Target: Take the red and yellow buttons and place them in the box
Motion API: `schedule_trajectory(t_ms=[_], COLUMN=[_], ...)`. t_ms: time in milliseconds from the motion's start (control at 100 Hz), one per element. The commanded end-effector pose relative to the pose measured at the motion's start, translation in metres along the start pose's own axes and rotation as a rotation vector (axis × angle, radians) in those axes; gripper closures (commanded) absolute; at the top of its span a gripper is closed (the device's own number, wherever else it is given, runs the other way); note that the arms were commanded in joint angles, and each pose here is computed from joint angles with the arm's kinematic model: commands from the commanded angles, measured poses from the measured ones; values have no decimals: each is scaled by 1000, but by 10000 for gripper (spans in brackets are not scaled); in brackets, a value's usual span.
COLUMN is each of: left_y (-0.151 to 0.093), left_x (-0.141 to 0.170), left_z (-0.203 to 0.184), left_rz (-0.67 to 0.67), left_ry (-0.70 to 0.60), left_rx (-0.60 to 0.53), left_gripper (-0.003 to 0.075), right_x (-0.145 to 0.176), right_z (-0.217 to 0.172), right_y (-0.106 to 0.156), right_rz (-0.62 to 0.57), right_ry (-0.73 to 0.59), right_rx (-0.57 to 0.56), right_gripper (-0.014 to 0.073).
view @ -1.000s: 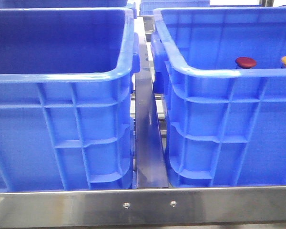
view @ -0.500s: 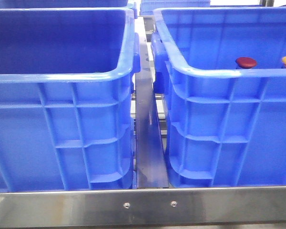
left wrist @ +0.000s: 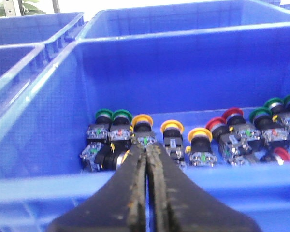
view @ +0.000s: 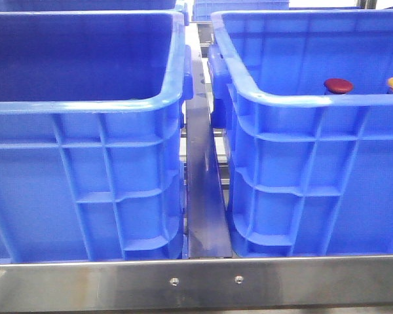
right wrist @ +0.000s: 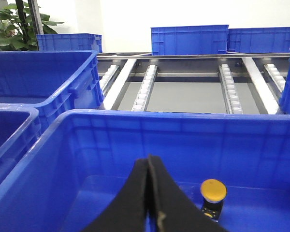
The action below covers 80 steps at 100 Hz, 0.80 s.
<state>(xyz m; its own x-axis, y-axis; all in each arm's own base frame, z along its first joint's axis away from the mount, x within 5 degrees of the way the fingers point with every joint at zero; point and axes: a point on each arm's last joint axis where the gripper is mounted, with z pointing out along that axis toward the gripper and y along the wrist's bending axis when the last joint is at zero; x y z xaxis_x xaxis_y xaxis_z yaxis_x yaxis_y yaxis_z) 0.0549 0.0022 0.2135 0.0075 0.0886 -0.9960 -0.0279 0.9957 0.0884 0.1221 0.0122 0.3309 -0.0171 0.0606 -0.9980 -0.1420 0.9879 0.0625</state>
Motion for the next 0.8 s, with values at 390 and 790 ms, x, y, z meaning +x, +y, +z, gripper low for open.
schedule_trajectory(t_ms=[390,790], left_y=[-3,-3], left_x=[6,6], left_z=[-1,-1], left_rz=[-12,-12], left_ry=[-152,-151], left_rx=[15,15], left_gripper=[739,739], right_x=[-9,-9], right_z=[-1,-1], right_y=[0,0], right_rz=[-6,-6], right_ry=[-27,-27], right_rx=[2,2], right_gripper=[664,664])
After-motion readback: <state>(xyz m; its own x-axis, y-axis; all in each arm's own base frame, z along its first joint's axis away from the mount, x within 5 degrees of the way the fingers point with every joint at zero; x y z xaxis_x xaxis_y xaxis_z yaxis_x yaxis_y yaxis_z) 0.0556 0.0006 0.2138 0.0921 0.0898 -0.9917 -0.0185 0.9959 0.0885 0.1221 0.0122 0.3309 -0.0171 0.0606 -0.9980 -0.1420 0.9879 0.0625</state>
